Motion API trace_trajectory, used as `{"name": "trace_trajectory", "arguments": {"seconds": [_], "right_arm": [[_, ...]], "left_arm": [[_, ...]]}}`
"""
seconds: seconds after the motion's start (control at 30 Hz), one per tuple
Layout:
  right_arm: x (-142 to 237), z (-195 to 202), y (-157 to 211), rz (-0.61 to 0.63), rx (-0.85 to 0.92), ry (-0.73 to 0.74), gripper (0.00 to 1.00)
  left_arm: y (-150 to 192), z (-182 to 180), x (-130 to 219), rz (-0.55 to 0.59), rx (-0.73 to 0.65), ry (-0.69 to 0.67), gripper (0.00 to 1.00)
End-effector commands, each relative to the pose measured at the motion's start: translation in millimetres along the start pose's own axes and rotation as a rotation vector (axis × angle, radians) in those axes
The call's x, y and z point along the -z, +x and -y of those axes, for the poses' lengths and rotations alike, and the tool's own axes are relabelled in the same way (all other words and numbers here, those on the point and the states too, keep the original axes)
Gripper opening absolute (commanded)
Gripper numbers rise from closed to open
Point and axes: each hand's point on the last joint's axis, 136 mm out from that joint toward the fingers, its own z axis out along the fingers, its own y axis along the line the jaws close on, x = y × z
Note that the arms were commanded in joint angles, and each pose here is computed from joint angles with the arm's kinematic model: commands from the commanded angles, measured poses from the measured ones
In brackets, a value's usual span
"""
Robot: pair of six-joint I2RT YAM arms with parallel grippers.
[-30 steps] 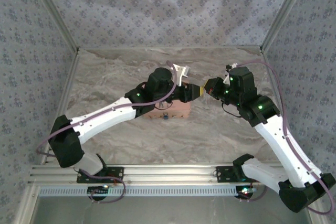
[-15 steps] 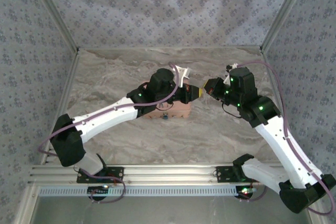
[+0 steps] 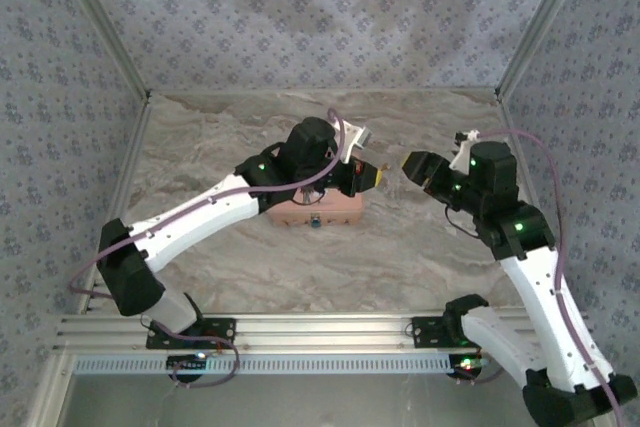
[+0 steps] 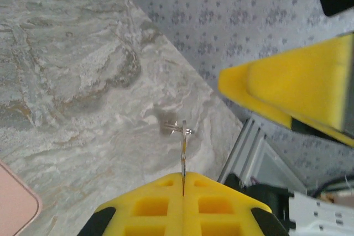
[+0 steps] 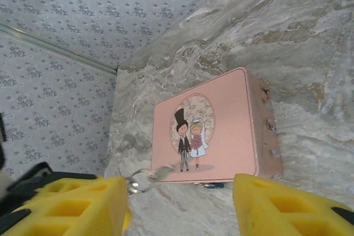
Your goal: Unlock the padlock with the key
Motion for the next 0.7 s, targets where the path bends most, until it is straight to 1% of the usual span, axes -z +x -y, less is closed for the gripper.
{"name": "trace_trajectory", "arguments": {"seconds": [0.0, 0.07, 0.13, 0.17, 0.27, 0.3, 0.43, 0.53, 0.67], "right_arm": [[0, -9, 10, -0.04, 0.122, -0.14, 0.56], [-3, -14, 16, -0.065, 0.134, -0.224, 0.55], [-7, -14, 20, -0.106, 0.123, -0.279, 0.53], [-8, -16, 21, -0.134, 0.113, -0.312, 0.51], [-12, -22, 22, -0.183, 0.106, -0.428, 0.36], [-12, -26, 22, -0.187, 0.107, -0.466, 0.35], [-4, -41, 30, -0.201, 0.165, -0.551, 0.35], [-3, -42, 42, -0.245, 0.193, -0.557, 0.35], [-7, -41, 56, -0.291, 0.188, -0.575, 0.41]], "left_arm": [[28, -5, 6, -0.176, -0.025, 0.027, 0.0], [34, -7, 8, -0.224, -0.017, 0.049, 0.0], [38, -5, 11, -0.264, -0.009, 0.081, 0.0], [40, -3, 13, -0.281, -0.01, 0.101, 0.0], [41, 6, 18, -0.31, -0.029, 0.146, 0.0], [41, 8, 19, -0.312, -0.033, 0.156, 0.0], [44, 8, 22, -0.335, -0.03, 0.162, 0.0], [42, 11, 23, -0.333, -0.029, 0.188, 0.0], [40, 19, 26, -0.331, -0.04, 0.225, 0.0]]}}
